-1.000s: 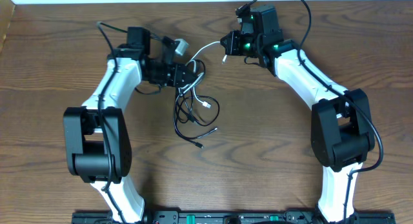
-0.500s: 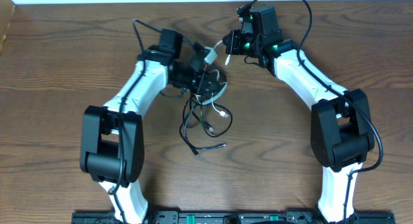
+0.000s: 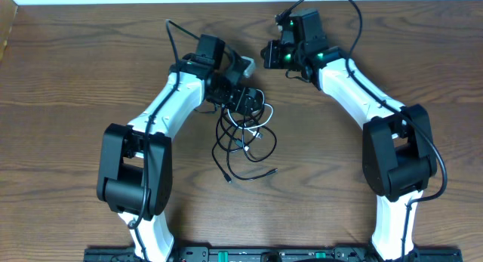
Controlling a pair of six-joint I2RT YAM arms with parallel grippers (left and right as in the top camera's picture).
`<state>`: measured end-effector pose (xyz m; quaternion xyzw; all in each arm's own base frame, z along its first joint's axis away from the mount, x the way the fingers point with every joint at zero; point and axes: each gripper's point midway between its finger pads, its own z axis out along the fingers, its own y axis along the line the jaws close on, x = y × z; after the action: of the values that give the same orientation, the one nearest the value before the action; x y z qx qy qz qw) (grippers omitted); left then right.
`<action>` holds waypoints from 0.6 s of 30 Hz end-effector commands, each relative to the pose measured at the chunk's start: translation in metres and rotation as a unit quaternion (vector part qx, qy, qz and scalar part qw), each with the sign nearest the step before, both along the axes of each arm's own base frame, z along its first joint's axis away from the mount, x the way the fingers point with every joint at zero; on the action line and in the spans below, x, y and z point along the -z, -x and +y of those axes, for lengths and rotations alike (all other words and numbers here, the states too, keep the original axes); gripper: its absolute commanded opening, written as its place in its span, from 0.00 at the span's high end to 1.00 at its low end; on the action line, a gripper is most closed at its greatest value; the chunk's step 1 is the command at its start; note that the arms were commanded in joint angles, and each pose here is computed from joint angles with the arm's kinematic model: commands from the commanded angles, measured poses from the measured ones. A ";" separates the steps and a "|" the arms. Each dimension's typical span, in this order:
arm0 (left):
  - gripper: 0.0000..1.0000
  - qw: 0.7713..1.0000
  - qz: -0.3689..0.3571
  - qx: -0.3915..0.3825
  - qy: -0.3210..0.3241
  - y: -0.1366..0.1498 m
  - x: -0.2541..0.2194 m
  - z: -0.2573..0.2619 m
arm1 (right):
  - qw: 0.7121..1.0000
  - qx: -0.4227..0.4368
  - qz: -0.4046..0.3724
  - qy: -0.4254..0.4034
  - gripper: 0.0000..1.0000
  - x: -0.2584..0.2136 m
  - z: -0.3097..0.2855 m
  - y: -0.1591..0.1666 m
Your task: Untangle cables
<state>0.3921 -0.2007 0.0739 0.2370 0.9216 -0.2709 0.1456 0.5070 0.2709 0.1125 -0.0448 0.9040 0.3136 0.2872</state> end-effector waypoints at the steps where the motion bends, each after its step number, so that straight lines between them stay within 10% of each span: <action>1: 0.14 0.997 0.014 -0.067 -0.021 -0.012 0.003 0.025 | 0.999 -0.042 -0.016 0.023 0.99 -0.001 0.017 0.013; 8: 0.14 0.984 0.040 -0.170 -0.019 -0.029 0.005 0.070 | 0.995 -0.084 -0.018 0.044 0.98 0.005 0.040 0.034; 13: 0.14 0.954 0.063 -0.286 -0.072 -0.037 0.015 0.120 | 0.993 -0.106 -0.008 0.048 0.51 0.009 0.058 0.051; 18: 0.13 0.924 0.081 -0.358 -0.109 -0.034 0.022 0.150 | 0.990 -0.128 0.002 0.058 0.41 0.024 0.080 0.068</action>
<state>0.4273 -0.0722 0.0560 -0.0538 0.9760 -0.1637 0.1331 0.4483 0.3372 0.0981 -0.1593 0.9072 0.3007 0.2475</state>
